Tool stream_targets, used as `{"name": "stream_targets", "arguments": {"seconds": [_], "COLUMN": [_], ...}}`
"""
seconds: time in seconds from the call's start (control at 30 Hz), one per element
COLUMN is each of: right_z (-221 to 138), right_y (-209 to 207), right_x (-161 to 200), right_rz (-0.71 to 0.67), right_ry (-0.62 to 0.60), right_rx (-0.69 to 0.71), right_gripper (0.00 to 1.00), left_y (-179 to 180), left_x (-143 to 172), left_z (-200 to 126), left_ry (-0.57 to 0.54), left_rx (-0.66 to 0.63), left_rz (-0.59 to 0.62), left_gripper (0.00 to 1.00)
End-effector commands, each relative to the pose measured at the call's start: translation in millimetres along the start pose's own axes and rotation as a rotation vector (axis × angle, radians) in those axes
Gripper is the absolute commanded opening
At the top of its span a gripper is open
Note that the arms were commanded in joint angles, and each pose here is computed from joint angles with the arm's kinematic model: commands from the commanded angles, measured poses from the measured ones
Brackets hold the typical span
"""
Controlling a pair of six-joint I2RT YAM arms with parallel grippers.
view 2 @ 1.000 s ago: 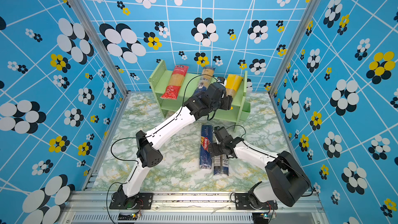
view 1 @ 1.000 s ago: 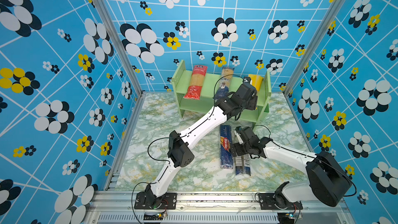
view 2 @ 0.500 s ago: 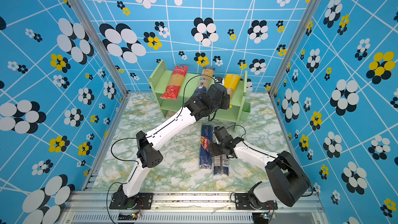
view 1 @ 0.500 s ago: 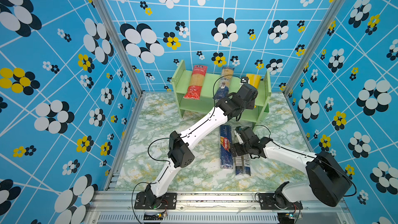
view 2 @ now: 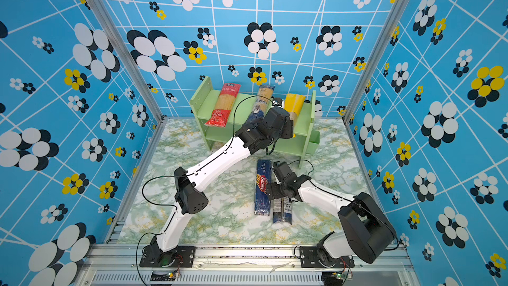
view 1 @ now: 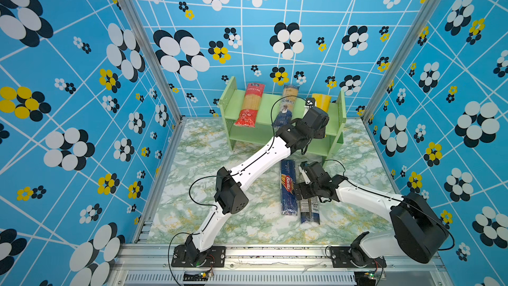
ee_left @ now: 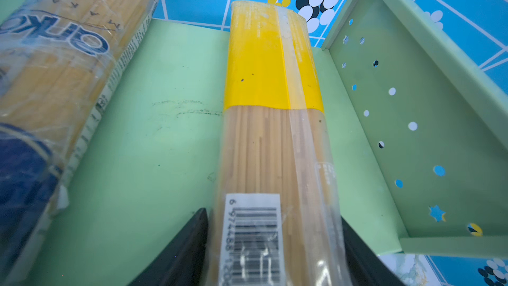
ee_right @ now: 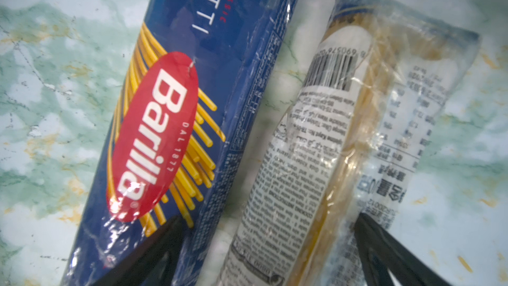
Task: Arrange pasta packages on shelves
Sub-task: Place the pasta bag on the shelf.
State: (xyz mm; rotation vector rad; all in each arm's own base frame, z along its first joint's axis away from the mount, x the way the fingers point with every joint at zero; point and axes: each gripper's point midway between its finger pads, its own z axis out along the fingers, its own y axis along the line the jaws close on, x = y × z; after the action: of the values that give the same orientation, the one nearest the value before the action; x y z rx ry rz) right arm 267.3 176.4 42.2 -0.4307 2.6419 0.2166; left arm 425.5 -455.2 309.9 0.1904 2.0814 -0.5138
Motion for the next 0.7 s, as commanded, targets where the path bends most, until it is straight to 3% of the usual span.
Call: {"name": "stream_targets", "arguments": {"seconds": [0.0,0.6,0.67], "right_z": [5,-4,-4], "right_y": [2,3,3], "right_x": [15,10,10], "right_rz": [-0.003,-0.004,-0.004], "right_ry": [0.070,0.057,0.057], "right_rx": [-0.013,-0.018,-0.019], "right_gripper": [0.99,0.99,0.99], "left_y": [32,4,1], "left_x": [40,-14,-20], "left_z": [24,-19,-25], "left_ry": [0.107,0.008,-0.006], "left_rx": [-0.112,0.069,0.089], "left_rz": [0.061,0.082,0.078], "left_gripper": [0.73,1.00,0.99]}}
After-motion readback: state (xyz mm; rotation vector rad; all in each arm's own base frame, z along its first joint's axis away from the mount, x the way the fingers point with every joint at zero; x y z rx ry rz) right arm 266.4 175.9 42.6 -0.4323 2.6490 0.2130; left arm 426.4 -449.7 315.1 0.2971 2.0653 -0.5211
